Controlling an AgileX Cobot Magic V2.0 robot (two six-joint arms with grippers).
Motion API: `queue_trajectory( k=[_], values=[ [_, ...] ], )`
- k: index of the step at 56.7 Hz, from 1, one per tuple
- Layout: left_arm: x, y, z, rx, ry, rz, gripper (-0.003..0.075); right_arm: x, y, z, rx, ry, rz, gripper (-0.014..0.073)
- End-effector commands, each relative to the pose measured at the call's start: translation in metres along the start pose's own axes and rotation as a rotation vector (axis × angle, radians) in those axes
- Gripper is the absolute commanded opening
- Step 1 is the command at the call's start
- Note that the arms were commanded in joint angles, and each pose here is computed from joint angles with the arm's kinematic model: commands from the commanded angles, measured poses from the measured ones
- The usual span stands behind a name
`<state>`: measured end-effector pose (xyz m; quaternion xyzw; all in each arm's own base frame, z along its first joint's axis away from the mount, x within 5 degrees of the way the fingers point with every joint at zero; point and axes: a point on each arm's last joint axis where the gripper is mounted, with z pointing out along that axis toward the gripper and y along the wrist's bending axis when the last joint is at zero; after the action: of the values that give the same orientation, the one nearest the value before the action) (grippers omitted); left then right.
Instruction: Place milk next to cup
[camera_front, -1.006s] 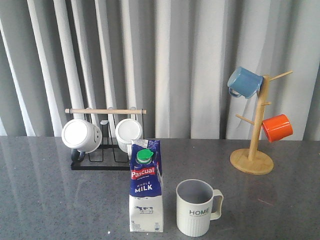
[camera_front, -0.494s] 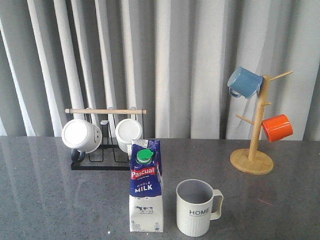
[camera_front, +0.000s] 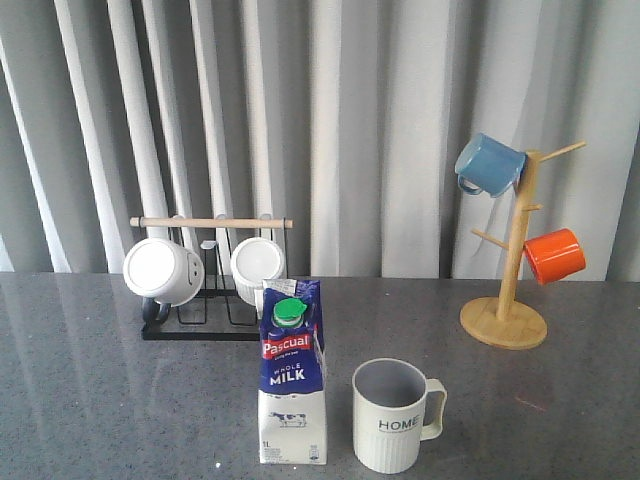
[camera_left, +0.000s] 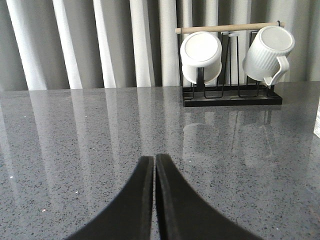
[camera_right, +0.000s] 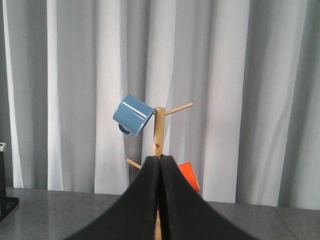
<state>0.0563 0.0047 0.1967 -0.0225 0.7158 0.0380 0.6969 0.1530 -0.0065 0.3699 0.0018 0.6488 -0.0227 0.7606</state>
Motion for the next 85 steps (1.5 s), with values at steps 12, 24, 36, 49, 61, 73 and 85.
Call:
queue_trajectory(
  k=[12, 24, 36, 49, 61, 73, 85],
  values=[
    [-0.017, 0.001, -0.003, -0.009, -0.118, -0.008, -0.0006, 0.01, -0.001, -0.034, 0.021, -0.032, 0.067, -0.0008],
    [-0.017, 0.001, -0.003, -0.009, -0.118, -0.008, -0.0006, 0.083, 0.002, -0.091, 0.027, 0.037, 0.077, -0.0008],
    [-0.017, 0.001, -0.003, -0.009, -0.118, -0.008, -0.0006, 0.134, 0.004, -0.117, 0.028, 0.041, 0.067, -0.0008],
    [-0.017, 0.001, -0.003, -0.009, -0.118, -0.008, -0.0006, 0.148, 0.004, -0.123, 0.025, 0.058, 0.078, -0.0008],
    [-0.017, 0.001, -0.003, -0.009, -0.118, -0.008, -0.0006, 0.148, 0.006, -0.123, 0.0, 0.056, 0.052, -0.0008],
    [-0.017, 0.001, -0.003, -0.009, -0.118, -0.008, -0.0006, 0.148, 0.006, -0.123, 0.001, 0.056, 0.052, -0.0008],
    [-0.017, 0.001, -0.003, -0.009, -0.118, -0.008, -0.0006, 0.148, 0.006, -0.123, 0.001, 0.056, 0.052, -0.0008]
  ],
)
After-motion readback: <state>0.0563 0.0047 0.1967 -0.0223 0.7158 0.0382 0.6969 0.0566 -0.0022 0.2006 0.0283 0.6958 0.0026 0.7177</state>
